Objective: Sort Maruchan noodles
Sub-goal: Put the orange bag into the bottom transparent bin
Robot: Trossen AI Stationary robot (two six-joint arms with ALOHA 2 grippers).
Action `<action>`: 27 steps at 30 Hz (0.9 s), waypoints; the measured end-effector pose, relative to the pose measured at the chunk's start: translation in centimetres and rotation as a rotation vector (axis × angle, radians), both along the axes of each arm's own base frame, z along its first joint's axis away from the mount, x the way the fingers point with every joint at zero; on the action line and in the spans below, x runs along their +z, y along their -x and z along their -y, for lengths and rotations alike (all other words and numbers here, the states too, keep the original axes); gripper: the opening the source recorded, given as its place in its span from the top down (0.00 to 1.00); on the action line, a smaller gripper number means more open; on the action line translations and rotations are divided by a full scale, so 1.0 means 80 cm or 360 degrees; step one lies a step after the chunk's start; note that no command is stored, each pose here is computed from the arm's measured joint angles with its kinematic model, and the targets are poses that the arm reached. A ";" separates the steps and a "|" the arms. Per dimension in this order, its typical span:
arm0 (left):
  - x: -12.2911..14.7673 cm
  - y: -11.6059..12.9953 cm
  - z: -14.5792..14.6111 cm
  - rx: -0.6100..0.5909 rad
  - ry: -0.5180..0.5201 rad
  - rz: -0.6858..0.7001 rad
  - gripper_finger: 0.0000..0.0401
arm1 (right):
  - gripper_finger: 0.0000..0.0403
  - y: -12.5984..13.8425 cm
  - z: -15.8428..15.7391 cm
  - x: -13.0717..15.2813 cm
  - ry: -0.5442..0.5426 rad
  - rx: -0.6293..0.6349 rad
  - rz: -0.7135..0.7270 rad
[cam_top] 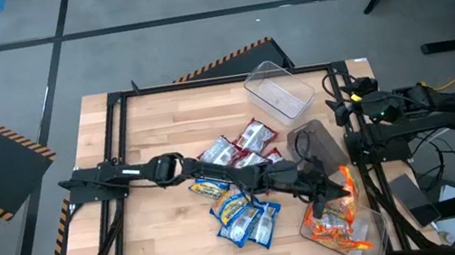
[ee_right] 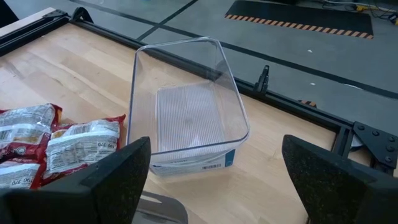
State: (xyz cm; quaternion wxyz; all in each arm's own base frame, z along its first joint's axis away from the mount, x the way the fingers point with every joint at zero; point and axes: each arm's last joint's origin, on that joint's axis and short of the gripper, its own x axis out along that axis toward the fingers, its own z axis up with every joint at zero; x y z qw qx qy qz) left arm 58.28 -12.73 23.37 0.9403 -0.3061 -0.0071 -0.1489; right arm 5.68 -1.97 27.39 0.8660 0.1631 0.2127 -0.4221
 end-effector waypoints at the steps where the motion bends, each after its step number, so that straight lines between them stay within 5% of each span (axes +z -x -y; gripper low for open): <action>1: -0.002 0.000 0.002 0.0017 -0.0016 -0.0012 0.98 | 0.13 0.000 0.000 0.000 0.0001 -0.0006 0.0003; 13: -0.003 0.008 0.033 0.0018 -0.0236 0.0036 0.95 | 0.13 0.000 0.000 0.000 0.0002 -0.0018 0.0008; 27: -0.010 0.008 0.036 -0.0027 -0.0222 -0.0054 0.79 | 0.13 -0.004 -0.001 0.003 0.0001 0.0109 0.0004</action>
